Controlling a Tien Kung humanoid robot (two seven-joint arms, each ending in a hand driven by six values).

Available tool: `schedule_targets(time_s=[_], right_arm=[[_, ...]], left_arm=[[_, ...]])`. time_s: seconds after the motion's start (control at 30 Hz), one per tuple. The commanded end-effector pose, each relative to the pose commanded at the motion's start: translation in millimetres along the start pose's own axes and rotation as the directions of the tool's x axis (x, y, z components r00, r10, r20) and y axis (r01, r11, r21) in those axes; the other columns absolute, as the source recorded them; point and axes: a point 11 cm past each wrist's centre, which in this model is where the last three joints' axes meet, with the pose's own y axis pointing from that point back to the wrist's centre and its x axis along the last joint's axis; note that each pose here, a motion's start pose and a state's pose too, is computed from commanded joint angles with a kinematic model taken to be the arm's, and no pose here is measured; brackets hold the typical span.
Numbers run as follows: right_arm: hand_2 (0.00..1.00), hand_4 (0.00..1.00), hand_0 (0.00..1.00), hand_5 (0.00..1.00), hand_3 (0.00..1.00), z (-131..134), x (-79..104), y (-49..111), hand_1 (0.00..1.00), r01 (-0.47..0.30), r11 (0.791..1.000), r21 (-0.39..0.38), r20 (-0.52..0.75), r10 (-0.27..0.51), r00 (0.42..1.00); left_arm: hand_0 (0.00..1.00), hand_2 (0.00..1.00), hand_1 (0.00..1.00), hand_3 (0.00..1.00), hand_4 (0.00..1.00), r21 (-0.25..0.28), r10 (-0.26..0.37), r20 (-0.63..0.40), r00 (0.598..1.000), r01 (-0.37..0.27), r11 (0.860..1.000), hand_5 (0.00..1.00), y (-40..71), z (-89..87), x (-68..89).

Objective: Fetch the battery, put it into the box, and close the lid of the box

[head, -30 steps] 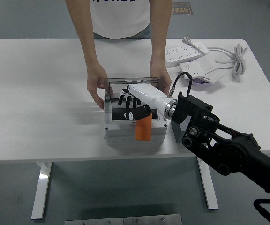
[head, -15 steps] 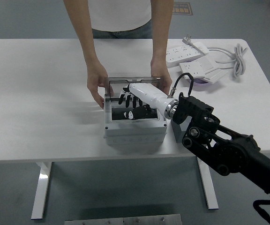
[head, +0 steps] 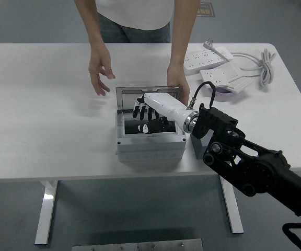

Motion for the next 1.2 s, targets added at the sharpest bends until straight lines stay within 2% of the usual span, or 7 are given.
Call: schedule_targets(time_s=[0.73,1.2], right_arm=[[0.421,0.744,0.237,0.152,0.465,5,3.5,2.6,0.341,0.002,1.000,-0.016,-0.013,-0.002,1.000],[0.421,0.749,0.234,0.153,0.461,46,20.3,26.7,0.334,-0.005,0.995,-0.102,-0.015,0.003,1.000]], left_arm=[[0.623,0.582,0.696,0.585,0.579,0.003,0.000,0.001,1.000,0.000,1.000,0.002,-0.3,-1.7,-0.9],[0.623,0.582,0.696,0.583,0.581,0.012,0.001,-0.008,1.000,-0.001,1.000,0.002,-1.3,-5.5,-0.4]])
